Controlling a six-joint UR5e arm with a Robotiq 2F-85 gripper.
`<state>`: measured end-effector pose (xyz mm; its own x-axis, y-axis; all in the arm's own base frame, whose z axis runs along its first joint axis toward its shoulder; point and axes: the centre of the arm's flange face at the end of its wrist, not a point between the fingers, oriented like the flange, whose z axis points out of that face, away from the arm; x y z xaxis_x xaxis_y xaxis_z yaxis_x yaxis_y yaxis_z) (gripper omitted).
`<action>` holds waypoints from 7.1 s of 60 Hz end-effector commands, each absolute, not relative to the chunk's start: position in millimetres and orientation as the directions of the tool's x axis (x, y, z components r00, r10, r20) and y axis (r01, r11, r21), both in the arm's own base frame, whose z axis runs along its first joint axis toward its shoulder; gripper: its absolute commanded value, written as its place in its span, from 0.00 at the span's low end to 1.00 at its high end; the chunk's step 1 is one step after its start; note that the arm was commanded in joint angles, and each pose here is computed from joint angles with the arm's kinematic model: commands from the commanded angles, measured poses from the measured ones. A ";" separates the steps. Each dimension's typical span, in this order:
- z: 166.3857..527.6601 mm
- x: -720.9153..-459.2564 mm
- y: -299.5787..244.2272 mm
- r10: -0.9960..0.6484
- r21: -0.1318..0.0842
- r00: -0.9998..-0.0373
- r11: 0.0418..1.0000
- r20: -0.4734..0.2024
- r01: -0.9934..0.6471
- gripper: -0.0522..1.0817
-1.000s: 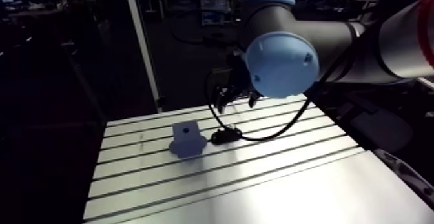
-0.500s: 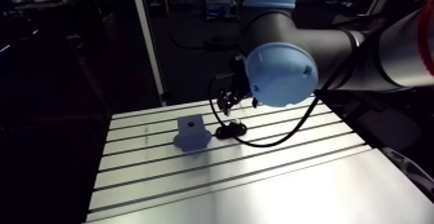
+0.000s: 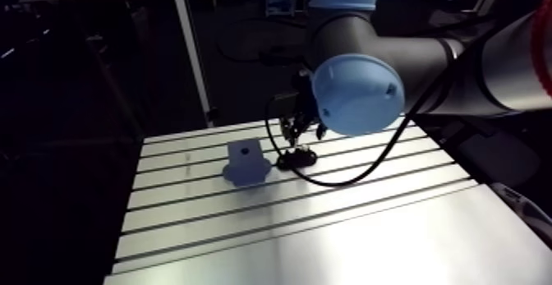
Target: Pick up the M10 bolt and insert it into the hex recess until seated.
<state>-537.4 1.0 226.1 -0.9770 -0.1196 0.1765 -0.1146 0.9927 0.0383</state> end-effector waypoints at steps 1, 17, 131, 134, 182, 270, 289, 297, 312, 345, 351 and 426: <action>219.5 -537.6 1.6 -0.106 0.031 -0.981 0.994 0.166 -0.102 0.38; 221.8 -540.8 2.6 -0.108 0.048 -0.973 0.994 0.206 -0.100 0.40; 203.0 -541.7 2.9 -0.064 0.027 -0.984 0.998 0.167 -0.061 0.52; 202.5 -541.2 2.9 -0.064 0.027 -0.984 0.998 0.166 -0.061 0.52; 199.2 -542.0 2.4 -0.065 0.027 -0.985 0.998 0.161 -0.062 0.57; 198.2 -541.8 3.1 -0.064 0.027 -0.985 0.998 0.161 -0.061 0.65; 199.1 -541.8 3.2 -0.063 0.028 -0.985 0.998 0.164 -0.059 0.66; 199.9 -541.8 3.2 -0.063 0.028 -0.984 0.998 0.165 -0.059 0.66; 199.9 -541.8 3.2 -0.063 0.028 -0.984 0.998 0.165 -0.059 0.67; 210.2 -542.6 3.8 -0.060 0.030 -0.981 0.998 0.185 -0.056 0.70; 215.1 -543.2 3.8 -0.061 0.031 -0.979 0.998 0.194 -0.056 0.71; 362.0 -593.8 -39.0 0.027 -0.039 -1.000 0.999 -0.005 0.027 1.00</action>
